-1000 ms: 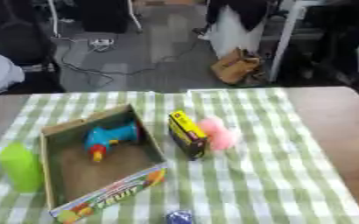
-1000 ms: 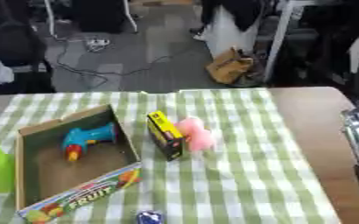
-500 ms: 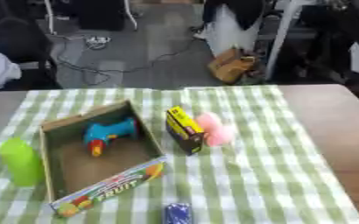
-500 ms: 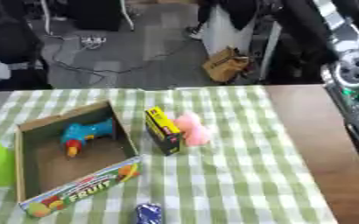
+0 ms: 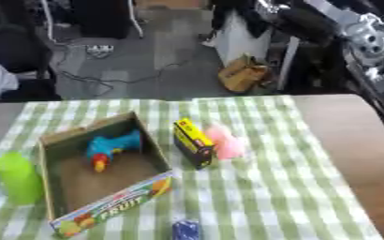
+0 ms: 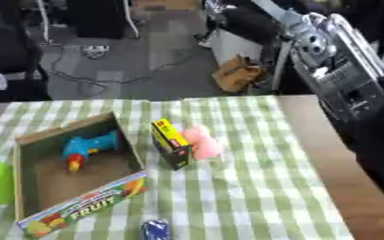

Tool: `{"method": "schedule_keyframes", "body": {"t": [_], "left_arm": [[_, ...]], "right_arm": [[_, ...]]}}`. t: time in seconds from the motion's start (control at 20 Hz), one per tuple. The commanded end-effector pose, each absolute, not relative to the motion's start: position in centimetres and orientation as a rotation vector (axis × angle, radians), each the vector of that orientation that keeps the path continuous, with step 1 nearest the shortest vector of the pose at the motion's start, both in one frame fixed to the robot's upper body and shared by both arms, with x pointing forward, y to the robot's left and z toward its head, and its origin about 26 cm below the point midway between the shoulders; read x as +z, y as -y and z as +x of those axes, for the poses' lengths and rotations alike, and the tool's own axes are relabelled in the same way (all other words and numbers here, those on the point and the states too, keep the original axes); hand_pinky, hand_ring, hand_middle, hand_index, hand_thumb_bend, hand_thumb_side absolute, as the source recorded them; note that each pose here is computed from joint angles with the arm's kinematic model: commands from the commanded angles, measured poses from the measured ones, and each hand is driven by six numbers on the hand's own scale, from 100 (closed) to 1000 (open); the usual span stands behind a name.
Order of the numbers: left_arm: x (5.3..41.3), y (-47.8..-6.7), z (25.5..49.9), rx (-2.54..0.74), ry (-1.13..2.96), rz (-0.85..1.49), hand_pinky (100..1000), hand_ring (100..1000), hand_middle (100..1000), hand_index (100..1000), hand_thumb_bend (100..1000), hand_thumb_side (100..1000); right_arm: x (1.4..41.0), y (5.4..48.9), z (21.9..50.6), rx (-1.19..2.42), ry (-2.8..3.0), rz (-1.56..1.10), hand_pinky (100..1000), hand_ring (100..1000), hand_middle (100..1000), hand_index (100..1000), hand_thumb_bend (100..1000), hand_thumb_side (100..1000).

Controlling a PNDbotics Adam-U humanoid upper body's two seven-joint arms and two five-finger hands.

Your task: Pick up objects on the table and place them in the box.

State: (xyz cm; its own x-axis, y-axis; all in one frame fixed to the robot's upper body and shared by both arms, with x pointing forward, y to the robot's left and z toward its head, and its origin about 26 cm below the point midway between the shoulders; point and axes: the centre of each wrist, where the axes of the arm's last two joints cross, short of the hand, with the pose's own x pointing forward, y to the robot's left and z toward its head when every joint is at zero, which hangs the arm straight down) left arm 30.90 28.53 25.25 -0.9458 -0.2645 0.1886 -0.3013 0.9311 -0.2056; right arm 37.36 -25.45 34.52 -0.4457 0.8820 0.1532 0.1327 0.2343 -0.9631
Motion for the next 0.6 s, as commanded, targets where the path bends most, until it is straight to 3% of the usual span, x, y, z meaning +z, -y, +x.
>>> {"method": "schedule_keyframes", "body": {"t": [0.05, 0.4, 0.45, 0.6], "left_arm": [[26.0, -28.2, 30.7, 0.335, 2.96, 0.41, 880, 898, 899, 911, 100, 1000], [26.1, -27.8, 30.8, 0.338, 2.964, 0.378, 880, 898, 899, 911, 100, 1000], [26.1, -27.8, 30.8, 0.339, 2.965, 0.372, 880, 898, 899, 910, 100, 1000], [26.2, -27.5, 30.9, 0.344, 2.969, 0.353, 880, 898, 899, 910, 100, 1000]], "right_arm": [[34.5, 25.2, 39.6, 1.342, 1.661, -0.935, 846, 877, 864, 915, 171, 1000], [33.3, 24.1, 43.4, 1.43, 1.556, -0.891, 852, 880, 870, 921, 223, 1000], [33.0, 23.9, 43.8, 1.439, 1.537, -0.893, 859, 884, 869, 924, 302, 1000], [31.9, 23.6, 45.4, 1.457, 1.469, -0.925, 865, 890, 873, 924, 341, 1000]]}}
